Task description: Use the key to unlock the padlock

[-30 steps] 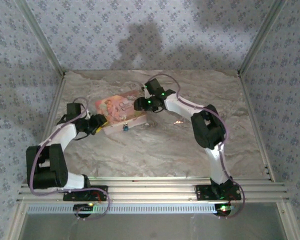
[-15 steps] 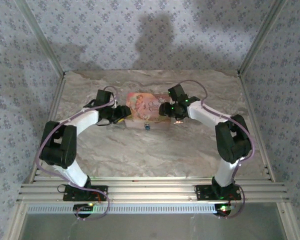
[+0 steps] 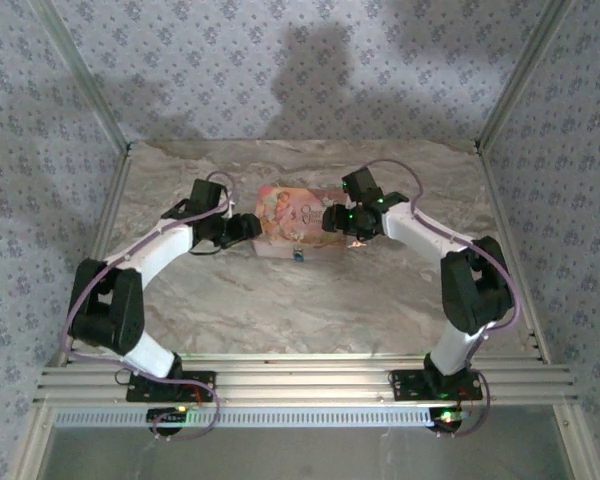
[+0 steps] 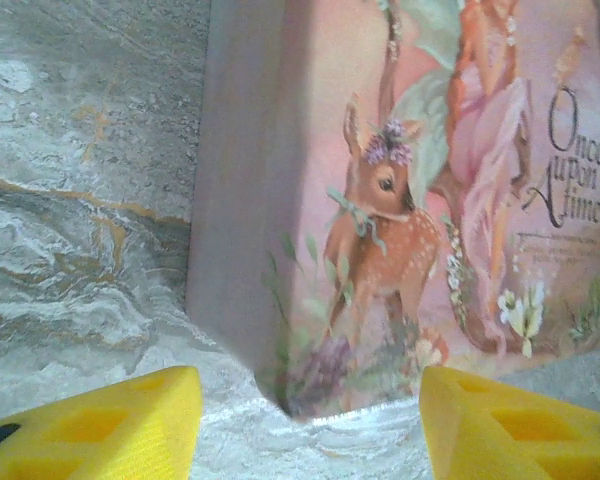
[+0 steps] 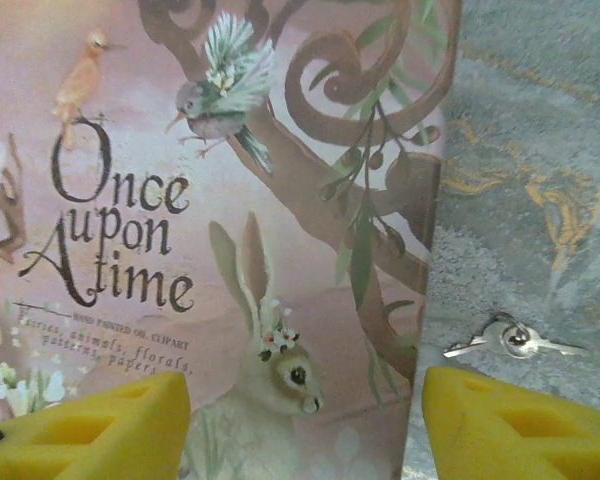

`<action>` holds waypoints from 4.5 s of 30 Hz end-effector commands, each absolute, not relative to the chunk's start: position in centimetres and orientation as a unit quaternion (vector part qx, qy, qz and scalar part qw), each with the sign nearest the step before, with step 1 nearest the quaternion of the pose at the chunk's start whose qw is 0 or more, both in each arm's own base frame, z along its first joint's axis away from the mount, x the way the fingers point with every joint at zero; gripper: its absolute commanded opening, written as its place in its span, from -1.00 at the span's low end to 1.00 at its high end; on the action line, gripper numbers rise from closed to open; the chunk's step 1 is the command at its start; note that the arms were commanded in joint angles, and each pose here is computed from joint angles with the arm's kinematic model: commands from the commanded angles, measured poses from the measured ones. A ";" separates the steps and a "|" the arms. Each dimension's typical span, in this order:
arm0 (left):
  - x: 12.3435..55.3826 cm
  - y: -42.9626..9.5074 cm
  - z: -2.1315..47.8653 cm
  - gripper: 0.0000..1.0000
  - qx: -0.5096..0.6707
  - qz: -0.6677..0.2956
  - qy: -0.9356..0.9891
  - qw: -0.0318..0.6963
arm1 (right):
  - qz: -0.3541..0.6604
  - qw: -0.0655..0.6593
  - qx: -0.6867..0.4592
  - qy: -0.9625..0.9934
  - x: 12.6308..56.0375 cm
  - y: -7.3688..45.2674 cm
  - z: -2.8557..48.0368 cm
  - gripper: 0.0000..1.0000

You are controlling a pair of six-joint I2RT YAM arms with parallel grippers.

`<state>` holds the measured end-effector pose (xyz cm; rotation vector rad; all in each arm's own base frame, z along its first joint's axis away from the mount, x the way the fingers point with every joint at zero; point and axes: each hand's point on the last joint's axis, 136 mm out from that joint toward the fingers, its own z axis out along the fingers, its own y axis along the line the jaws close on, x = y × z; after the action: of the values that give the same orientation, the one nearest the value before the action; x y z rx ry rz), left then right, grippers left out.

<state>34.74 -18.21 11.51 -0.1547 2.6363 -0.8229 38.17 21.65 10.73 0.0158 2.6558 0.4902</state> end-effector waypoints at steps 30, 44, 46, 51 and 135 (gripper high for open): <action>31.5 -15.2 13.2 0.24 -0.029 -0.243 0.944 0.219 | 0.081 0.140 -0.033 0.986 37.3 15.9 9.7 0.53; 30.5 -15.8 12.7 0.24 -0.013 -0.229 0.950 0.210 | -0.020 0.065 -0.183 0.981 39.1 15.4 4.9 -0.07; 30.4 -15.6 12.6 0.24 -0.013 -0.226 0.951 0.210 | -0.017 0.052 -0.196 0.979 39.1 15.8 4.2 -0.12; 30.5 -15.6 12.6 0.24 -0.012 -0.222 0.952 0.210 | -0.012 0.026 -0.210 0.977 38.5 16.0 3.0 -0.20; 29.0 -29.1 24.7 0.12 0.035 -0.460 0.835 0.299 | 0.278 0.364 -0.225 0.860 28.2 28.7 23.0 -1.00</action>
<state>28.45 -28.42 23.19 0.1001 2.2555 -1.2048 28.02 28.52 22.42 -0.6045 2.2416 0.7125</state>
